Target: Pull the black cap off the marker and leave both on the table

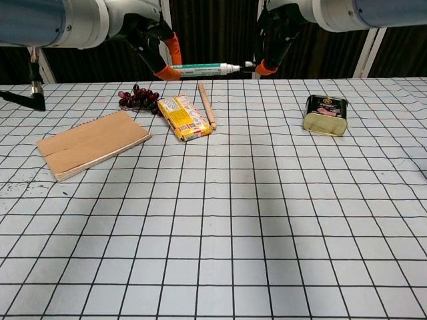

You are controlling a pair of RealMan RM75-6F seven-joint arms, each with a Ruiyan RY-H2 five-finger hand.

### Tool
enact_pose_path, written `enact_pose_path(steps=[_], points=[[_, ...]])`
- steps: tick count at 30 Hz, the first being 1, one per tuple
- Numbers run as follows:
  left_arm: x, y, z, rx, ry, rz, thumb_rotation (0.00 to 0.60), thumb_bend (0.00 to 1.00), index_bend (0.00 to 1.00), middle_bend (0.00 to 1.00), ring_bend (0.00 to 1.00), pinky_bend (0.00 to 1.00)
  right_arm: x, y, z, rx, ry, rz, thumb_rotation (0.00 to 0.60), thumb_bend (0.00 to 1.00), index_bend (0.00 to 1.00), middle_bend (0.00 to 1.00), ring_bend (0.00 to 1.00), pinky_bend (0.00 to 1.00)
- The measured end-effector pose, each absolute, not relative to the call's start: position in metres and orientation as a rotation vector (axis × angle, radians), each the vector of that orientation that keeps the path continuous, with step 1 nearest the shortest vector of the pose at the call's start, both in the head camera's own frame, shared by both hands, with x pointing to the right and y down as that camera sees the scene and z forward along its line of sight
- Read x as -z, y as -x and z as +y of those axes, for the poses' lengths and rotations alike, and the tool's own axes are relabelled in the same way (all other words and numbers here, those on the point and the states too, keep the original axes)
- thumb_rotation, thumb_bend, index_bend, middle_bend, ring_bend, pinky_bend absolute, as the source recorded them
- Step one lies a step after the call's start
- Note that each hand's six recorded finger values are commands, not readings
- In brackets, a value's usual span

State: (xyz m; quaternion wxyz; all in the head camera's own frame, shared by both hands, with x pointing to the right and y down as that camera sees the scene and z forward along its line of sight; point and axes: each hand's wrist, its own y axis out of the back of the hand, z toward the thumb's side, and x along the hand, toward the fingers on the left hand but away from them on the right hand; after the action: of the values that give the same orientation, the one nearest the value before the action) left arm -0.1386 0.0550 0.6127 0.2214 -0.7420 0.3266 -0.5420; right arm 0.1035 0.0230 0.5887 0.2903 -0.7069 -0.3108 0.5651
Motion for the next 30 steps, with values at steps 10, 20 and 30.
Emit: enact_pose_path(steps=[10,20,30], points=[[-0.623,0.174,0.067,1.542,2.064,0.930,0.600,0.64,0.74,0.11,0.00,0.00,-0.606,-0.122,0.030,-1.566,1.907,-0.825,0.600,0.48,0.74,0.00,0.03,0.00],[-0.667,0.222,0.087,1.656,2.044,0.936,0.600,0.64,0.73,0.10,0.00,0.00,-0.657,-0.132,0.039,-1.590,2.045,-0.926,0.600,0.48,0.71,0.00,0.02,0.00],[-0.709,0.233,0.102,1.681,2.122,0.933,0.600,0.63,0.65,0.05,0.00,0.00,-0.704,-0.131,0.054,-1.627,2.094,-0.988,0.600,0.45,0.64,0.00,0.00,0.00]])
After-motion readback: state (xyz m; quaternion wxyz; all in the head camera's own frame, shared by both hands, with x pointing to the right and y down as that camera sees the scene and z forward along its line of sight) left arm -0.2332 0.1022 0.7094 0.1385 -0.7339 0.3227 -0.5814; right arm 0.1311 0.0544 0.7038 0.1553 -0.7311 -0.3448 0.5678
